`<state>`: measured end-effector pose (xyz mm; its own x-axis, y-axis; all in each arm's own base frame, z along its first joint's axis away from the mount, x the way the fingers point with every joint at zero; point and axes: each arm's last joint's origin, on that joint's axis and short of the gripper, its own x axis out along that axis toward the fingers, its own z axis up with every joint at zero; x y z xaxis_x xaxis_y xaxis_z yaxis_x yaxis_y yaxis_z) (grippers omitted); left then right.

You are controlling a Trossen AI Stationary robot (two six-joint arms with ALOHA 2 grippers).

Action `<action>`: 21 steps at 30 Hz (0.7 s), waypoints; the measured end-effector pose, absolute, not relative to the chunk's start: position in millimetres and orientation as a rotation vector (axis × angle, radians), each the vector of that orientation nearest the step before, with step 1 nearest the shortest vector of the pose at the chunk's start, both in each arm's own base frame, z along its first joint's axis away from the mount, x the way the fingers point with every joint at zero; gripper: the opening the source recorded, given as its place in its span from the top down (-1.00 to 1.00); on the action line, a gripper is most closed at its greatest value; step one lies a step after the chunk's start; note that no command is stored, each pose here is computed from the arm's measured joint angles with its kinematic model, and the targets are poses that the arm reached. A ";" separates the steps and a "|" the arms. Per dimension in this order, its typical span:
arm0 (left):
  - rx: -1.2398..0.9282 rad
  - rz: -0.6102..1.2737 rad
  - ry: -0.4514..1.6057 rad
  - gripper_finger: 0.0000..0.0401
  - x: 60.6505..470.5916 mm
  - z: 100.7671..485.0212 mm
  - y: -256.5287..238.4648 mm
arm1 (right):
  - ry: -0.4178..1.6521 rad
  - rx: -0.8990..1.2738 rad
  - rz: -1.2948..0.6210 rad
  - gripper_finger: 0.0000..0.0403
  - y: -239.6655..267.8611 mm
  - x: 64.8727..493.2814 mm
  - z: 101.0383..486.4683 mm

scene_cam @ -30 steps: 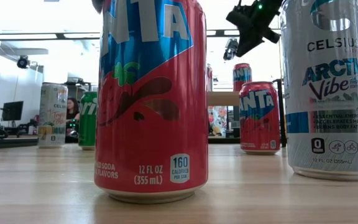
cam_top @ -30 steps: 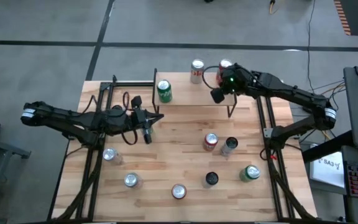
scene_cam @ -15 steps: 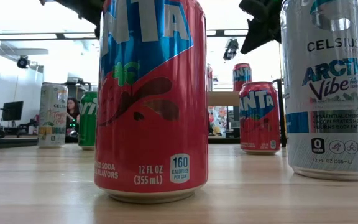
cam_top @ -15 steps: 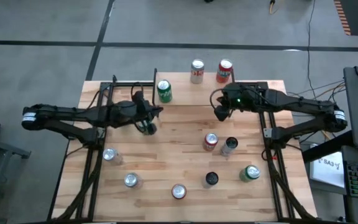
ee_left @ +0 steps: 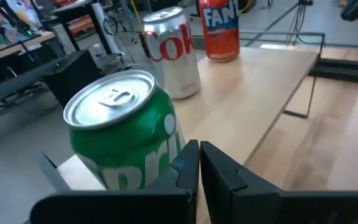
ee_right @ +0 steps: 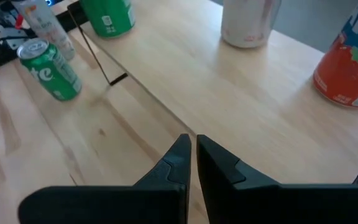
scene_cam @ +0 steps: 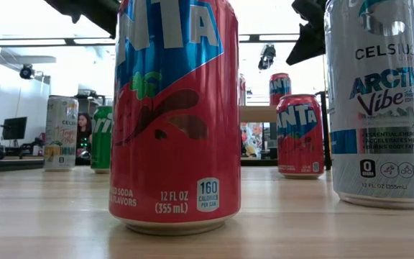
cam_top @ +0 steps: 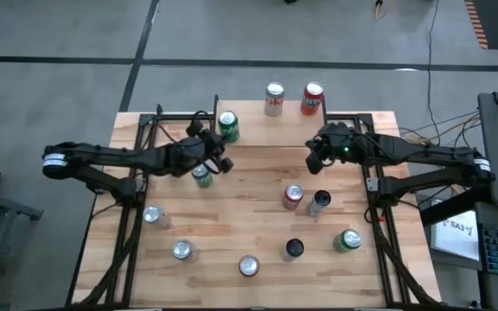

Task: Place canned beverage on shelf
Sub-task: Adjust the green soda can on the shelf

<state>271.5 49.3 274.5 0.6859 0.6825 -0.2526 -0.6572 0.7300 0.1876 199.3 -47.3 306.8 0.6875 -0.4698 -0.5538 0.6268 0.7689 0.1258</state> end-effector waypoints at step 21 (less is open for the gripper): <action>0.087 0.764 0.305 1.00 279.9 277.4 82.8 | 0.613 0.217 -0.601 0.91 -47.3 199.5 289.0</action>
<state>279.9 82.8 277.4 0.6803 0.6926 -0.2397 -0.6676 0.7206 0.1873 199.5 -47.3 289.0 0.6547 -0.4634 -0.5972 0.5882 0.8085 0.0174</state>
